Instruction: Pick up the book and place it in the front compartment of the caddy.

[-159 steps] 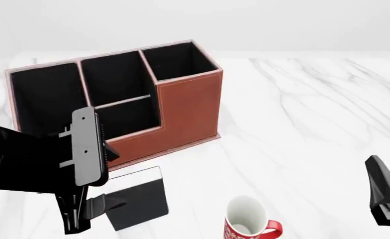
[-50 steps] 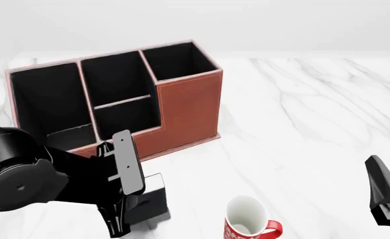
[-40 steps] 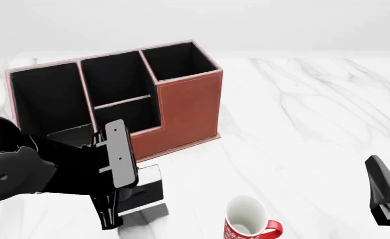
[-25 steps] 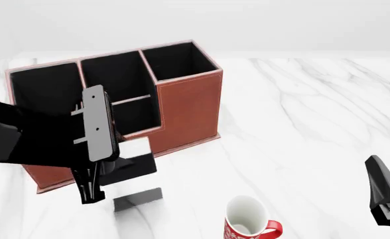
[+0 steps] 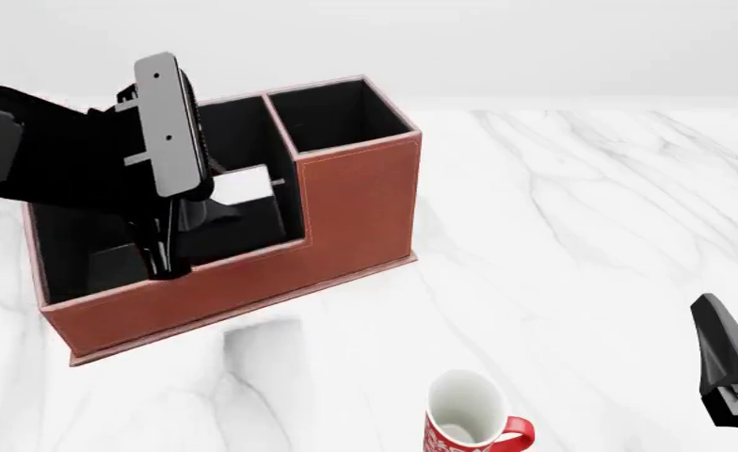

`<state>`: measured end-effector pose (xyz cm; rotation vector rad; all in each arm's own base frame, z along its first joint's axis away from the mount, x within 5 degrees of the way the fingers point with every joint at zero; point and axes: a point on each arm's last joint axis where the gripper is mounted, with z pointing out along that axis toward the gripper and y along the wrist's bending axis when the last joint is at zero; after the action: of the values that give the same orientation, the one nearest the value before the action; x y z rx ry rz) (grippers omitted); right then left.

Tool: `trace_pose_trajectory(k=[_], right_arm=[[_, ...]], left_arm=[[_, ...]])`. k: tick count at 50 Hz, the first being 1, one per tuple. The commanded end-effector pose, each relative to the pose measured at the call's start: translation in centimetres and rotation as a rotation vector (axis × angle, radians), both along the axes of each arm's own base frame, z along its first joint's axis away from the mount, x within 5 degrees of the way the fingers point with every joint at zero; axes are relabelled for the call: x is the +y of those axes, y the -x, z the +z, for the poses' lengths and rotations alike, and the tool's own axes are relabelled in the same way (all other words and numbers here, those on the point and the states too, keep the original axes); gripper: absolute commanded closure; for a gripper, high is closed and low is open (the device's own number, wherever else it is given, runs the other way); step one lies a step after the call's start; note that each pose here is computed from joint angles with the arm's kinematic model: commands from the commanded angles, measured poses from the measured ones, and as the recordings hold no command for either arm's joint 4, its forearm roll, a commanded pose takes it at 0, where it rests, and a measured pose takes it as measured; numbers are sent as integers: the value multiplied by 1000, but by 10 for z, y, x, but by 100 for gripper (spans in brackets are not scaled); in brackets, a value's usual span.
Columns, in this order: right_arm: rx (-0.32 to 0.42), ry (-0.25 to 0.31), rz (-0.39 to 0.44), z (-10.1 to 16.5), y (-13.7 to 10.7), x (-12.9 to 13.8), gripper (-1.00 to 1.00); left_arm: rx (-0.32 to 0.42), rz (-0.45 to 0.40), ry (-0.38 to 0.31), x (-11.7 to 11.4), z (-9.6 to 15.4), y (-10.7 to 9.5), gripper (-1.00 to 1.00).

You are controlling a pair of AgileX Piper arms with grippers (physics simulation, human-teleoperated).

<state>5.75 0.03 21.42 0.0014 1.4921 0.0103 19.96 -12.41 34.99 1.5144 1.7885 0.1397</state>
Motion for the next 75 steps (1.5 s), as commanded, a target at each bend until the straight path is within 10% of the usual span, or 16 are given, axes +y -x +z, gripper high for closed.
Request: trace_pose_trajectory(k=[1,75], right_arm=[[-2,1,-1,0,0,0,-100],[-2,2,-2,0,0,0,-100]], left_arm=[[-112,40,-11,19,30,-10,100],[-259,106,-92,30,5,-103,100]])
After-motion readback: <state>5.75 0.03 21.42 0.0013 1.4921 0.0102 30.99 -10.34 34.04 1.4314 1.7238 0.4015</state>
